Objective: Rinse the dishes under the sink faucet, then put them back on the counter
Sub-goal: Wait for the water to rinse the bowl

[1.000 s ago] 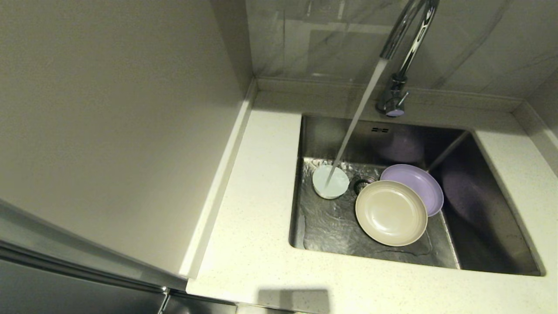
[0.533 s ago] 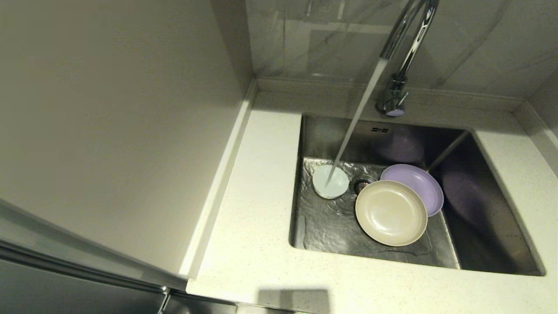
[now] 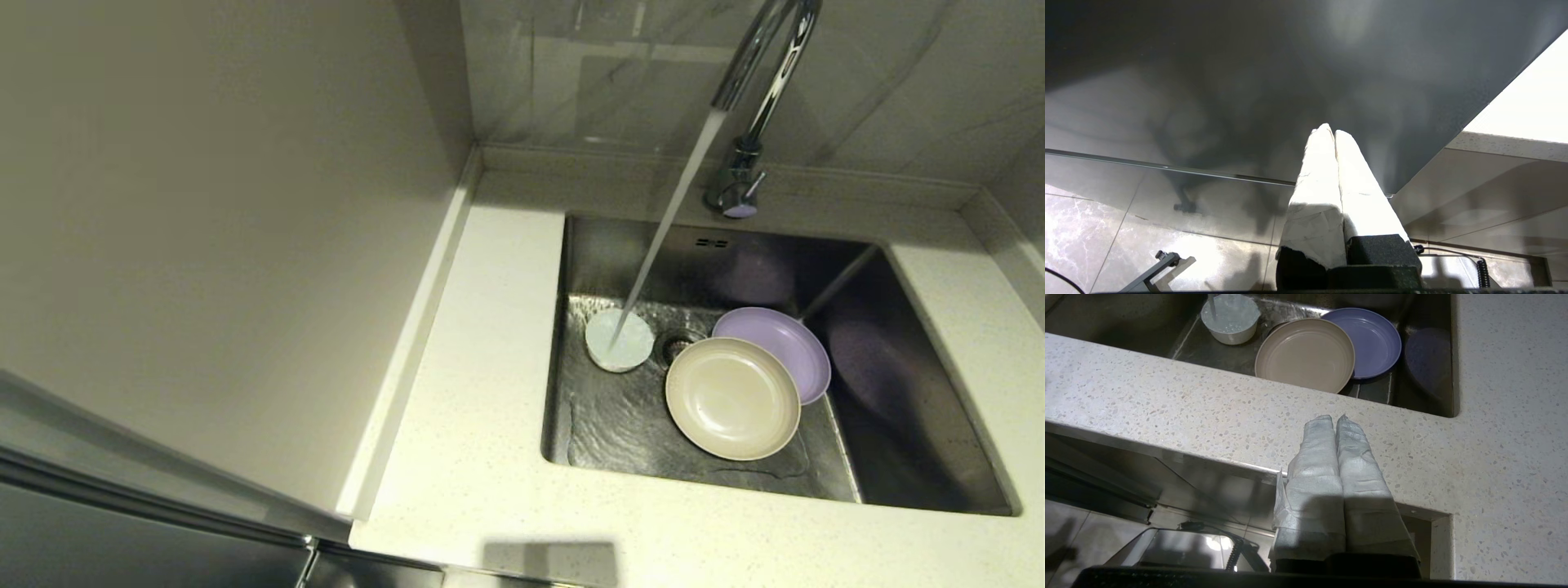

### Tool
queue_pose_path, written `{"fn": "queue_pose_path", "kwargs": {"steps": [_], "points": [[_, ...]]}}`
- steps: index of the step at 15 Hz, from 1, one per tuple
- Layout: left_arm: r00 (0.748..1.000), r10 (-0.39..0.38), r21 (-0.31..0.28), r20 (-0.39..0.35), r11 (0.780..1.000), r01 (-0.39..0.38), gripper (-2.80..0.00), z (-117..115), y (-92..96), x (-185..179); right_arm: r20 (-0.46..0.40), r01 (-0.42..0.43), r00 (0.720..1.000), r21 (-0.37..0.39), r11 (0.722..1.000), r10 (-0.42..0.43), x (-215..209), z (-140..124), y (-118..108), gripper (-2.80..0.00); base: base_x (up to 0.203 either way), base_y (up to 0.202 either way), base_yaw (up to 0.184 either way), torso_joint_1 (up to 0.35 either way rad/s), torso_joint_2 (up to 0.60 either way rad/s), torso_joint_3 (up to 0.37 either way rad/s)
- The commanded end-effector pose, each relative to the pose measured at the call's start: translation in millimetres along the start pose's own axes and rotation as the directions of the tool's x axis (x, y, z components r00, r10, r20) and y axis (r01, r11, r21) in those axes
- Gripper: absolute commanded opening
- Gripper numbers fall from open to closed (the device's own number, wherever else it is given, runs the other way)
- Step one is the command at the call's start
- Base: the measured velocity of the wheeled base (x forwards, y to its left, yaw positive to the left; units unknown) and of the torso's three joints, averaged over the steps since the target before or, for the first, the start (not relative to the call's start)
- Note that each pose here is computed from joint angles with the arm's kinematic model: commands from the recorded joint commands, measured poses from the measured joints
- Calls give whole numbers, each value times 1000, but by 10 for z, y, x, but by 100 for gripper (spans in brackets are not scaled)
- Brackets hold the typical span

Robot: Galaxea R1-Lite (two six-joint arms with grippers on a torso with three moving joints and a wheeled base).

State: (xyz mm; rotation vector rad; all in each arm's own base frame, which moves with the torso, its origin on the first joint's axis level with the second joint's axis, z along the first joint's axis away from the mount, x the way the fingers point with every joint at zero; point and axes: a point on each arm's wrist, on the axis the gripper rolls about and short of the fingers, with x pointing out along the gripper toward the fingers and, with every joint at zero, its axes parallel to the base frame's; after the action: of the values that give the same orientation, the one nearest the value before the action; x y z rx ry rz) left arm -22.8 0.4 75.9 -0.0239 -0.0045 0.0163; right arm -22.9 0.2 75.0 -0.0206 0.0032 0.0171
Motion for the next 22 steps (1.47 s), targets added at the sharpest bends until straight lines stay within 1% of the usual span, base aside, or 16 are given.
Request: {"fn": "queue_pose_path", "kwargs": {"steps": [1,22], "points": [[1000,0,-1,2,1000,0,-280,0,0,-1,-1,-1,1000,-1,1000,1,1,0,0,-280,0,0,0,0,0,0],[1000,0,-1,2,1000,0,-280,0,0,-1,0,-1,1000,-1,1000,1,0,5,0,-280,0,0,0,0,0,0]]}}
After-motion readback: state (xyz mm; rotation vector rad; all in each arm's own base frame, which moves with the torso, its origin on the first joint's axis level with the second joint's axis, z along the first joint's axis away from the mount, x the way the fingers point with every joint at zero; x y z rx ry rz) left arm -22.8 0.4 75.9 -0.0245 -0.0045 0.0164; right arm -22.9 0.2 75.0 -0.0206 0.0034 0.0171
